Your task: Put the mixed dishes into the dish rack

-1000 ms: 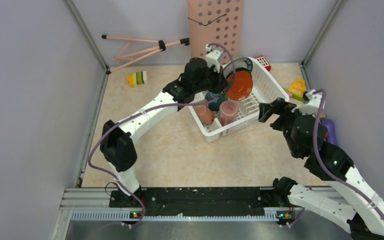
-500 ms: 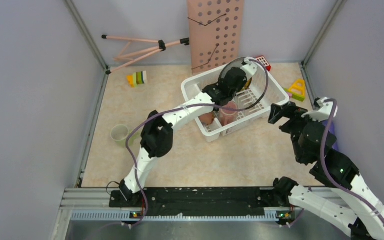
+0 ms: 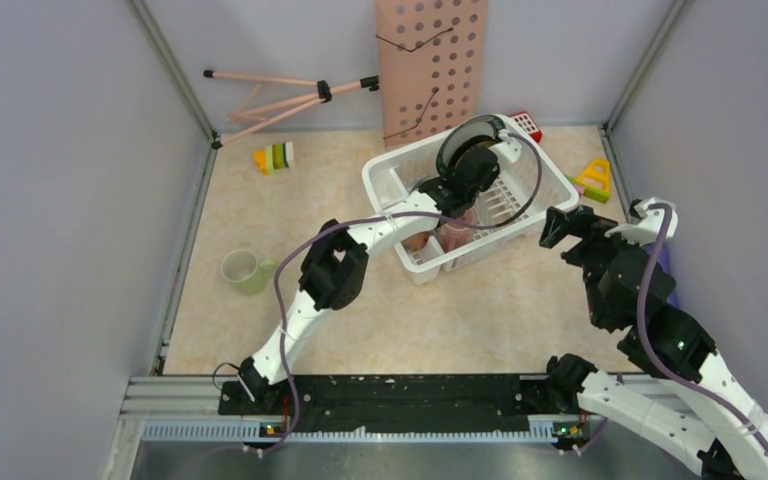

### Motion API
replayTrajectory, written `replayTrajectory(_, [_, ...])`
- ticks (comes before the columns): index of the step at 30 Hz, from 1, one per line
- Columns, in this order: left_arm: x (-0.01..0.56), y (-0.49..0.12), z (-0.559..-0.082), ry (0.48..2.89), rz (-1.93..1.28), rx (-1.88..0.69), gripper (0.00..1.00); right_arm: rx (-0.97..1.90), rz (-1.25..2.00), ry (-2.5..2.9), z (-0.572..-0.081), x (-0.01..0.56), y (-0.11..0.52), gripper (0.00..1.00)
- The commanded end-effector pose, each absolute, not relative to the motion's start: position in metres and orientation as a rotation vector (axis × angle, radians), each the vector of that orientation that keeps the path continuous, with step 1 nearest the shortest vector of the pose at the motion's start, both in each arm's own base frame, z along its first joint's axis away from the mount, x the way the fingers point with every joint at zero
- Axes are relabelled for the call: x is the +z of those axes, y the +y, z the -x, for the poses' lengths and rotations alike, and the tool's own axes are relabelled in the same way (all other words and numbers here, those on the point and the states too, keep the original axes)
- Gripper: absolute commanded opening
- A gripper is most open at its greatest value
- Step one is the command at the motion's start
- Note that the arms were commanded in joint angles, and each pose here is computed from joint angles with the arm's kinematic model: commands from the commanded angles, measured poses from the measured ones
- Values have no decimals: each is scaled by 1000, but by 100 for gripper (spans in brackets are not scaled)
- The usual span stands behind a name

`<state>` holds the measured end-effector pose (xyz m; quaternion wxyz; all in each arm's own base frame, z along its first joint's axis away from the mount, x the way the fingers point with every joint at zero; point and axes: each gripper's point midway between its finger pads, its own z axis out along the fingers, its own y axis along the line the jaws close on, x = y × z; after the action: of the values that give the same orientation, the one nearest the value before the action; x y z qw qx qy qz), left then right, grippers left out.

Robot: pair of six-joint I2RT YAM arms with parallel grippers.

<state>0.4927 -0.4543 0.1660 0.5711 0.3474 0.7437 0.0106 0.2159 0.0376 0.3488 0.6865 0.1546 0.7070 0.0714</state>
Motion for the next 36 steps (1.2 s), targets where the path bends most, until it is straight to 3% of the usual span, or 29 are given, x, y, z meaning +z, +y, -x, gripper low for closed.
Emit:
replayTrajectory(1, [213, -474, -507, 1607, -742, -82, 0, 146, -368, 1546, -215, 356, 30, 91])
replayTrajectory(5, [203, -478, -507, 1644, -728, -156, 0, 158, -380, 1546, -215, 357, 31, 92])
replayTrajectory(7, [201, -479, -507, 1654, -720, -178, 18, 162, -383, 1554, -216, 357, 33, 93])
replayTrajectory(8, [202, -477, -508, 1659, -702, -171, 37, 155, -382, 1562, -217, 356, 33, 94])
replayTrajectory(9, [202, -476, -508, 1664, -689, -170, 47, 148, -382, 1573, -218, 354, 35, 94])
replayTrajectory(12, [207, -469, -511, 1673, -650, -144, 62, 122, -370, 1608, -222, 348, 39, 97])
replayTrajectory(23, [287, -428, -476, 1704, -450, -242, 63, 30, -341, 1767, -246, 319, 59, 99])
replayTrajectory(29, [287, -372, -443, 1838, -303, -250, 71, 91, -367, 1849, -259, 295, 71, 99])
replayTrajectory(36, [283, -285, -404, 1905, -168, -41, 74, 209, -341, 1965, -277, 267, 111, 99])
